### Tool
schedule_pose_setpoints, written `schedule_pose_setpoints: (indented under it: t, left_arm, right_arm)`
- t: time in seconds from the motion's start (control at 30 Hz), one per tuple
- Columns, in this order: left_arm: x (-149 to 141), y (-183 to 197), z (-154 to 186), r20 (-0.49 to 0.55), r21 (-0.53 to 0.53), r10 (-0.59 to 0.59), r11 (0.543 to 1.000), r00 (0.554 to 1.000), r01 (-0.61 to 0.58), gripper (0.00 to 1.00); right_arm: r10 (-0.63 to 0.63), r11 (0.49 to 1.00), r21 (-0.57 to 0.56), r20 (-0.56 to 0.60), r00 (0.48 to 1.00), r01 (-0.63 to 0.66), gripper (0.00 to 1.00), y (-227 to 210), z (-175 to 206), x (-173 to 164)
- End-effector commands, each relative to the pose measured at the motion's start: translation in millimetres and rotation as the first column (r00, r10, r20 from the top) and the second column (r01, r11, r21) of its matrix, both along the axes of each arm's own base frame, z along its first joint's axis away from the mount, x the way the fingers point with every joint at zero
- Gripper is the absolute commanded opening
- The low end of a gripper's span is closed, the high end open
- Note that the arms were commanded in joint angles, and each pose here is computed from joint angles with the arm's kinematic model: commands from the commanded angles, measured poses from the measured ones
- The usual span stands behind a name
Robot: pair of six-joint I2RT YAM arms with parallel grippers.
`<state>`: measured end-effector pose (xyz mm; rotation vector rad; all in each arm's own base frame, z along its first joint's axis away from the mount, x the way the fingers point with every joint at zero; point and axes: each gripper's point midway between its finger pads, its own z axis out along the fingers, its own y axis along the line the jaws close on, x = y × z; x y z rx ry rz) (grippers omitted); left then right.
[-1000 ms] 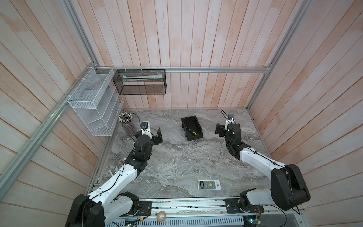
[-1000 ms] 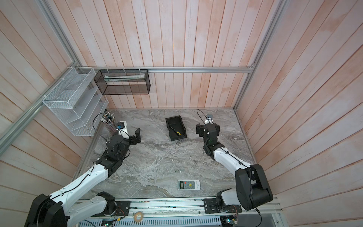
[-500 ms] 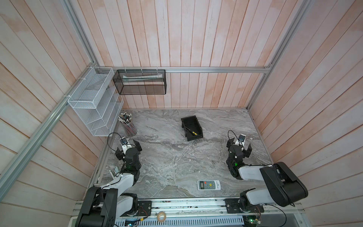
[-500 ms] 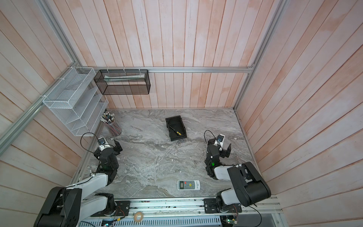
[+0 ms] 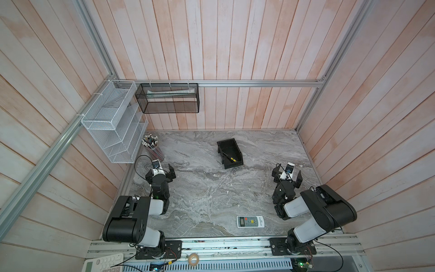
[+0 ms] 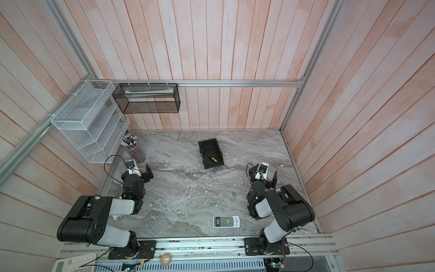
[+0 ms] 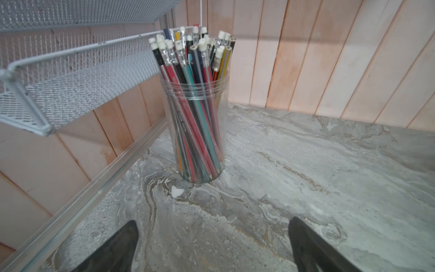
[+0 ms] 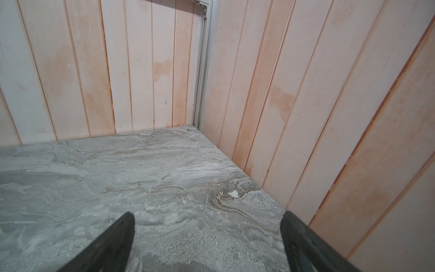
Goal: Put the screwdriver in the bin
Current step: Reset both arms
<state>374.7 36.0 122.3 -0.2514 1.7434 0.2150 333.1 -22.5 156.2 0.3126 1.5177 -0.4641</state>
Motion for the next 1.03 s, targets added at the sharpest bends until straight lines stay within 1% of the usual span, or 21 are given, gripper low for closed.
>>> schedule_pose_setpoints:
  t: [0.0,0.03,0.07,0.1,0.13,0.17,0.2,0.23,0.27,0.3,0.33,0.37,0.43,0.47,0.53,0.6,1.0]
  left_arm:
    - [11.2,-10.5,14.3,0.043,0.014,-0.073,0.997,0.996,0.072,1.0]
    - [10.1,-13.4,13.2,0.047,0.012,-0.095,0.995,0.994,0.095,1.0]
    - [7.4,-14.4,5.2,0.042,0.007,-0.109,0.994,0.993,0.109,1.0]
    - [6.0,-11.5,10.3,0.1,0.03,-0.1,0.995,0.99,0.097,1.0]
    - [6.8,-12.4,12.2,0.094,0.019,-0.104,0.994,0.99,0.103,1.0]
    - [9.1,-13.6,5.1,0.041,-0.002,-0.113,0.994,0.993,0.113,1.0]
    - [8.5,-11.8,5.0,0.055,0.004,-0.108,0.994,0.993,0.108,1.0]
    - [7.3,-10.8,9.2,0.086,0.014,-0.104,0.995,0.991,0.104,1.0]
    - [8.1,-12.0,8.3,0.074,0.011,-0.109,0.994,0.991,0.109,1.0]
    - [9.0,-12.9,6.8,0.052,0.003,-0.113,0.994,0.992,0.113,1.0]
    - [8.4,-12.1,6.9,0.06,0.007,-0.109,0.994,0.992,0.109,1.0]
    - [7.6,-11.9,8.1,0.074,0.01,-0.108,0.994,0.991,0.108,1.0]
    - [8.2,-12.2,7.6,0.063,0.006,-0.11,0.994,0.992,0.11,1.0]
    - [8.7,-12.5,6.7,0.055,0.004,-0.111,0.994,0.992,0.111,1.0]
    - [8.2,-12.1,7.0,0.062,0.006,-0.109,0.994,0.992,0.109,1.0]
    - [8.2,-12.3,6.3,0.057,0.005,-0.11,0.994,0.992,0.11,1.0]
    - [8.1,-12.3,6.8,0.059,0.006,-0.11,0.994,0.992,0.11,1.0]
  right_arm:
    - [0.071,0.997,0.043,0.019,0.997,-0.072,0.98,0.9,1.7,4.0]
    - [0.095,0.993,0.061,0.021,0.995,-0.096,0.98,-0.4,0.5,5.7]
    - [0.118,0.99,0.075,0.018,0.993,-0.119,0.98,-1.3,-0.7,8.2]
    - [0.146,0.985,0.091,0.0,0.989,-0.146,0.98,-1.2,-5.0,13.0]
    - [0.178,0.979,0.104,-0.009,0.984,-0.176,0.98,-1.0,-7.8,17.7]
    - [0.214,0.971,0.113,-0.022,0.976,-0.211,0.98,1.7,-11.5,21.8]
    - [0.216,0.97,0.127,-0.062,0.974,-0.207,0.98,0.7,-25.1,25.6]
    - [0.205,0.974,0.099,-0.01,0.979,-0.203,0.98,-1.9,-14.7,27.5]
    - [0.222,0.967,0.139,-0.043,0.974,-0.214,0.97,-0.3,-20.7,29.4]
    - [0.23,0.965,0.147,-0.06,0.971,-0.219,0.98,-2.4,-25.8,31.8]
    - [0.229,0.966,0.128,-0.029,0.973,-0.224,0.98,-3.3,-19.2,30.5]
    - [0.233,0.963,0.154,-0.054,0.971,-0.223,0.98,-2.6,-24.0,32.4]
    - [0.232,0.965,0.137,-0.037,0.972,-0.225,0.98,-3.7,-20.8,31.0]
    - [0.234,0.963,0.153,-0.054,0.971,-0.223,0.98,-3.3,-24.3,32.2]
    - [0.233,0.964,0.142,-0.04,0.972,-0.226,0.98,-3.3,-21.4,31.6]
    - [0.234,0.963,0.148,-0.053,0.971,-0.224,0.98,-3.2,-24.0,32.0]
    - [0.235,0.963,0.148,-0.047,0.971,-0.226,0.98,-3.0,-22.8,31.8]
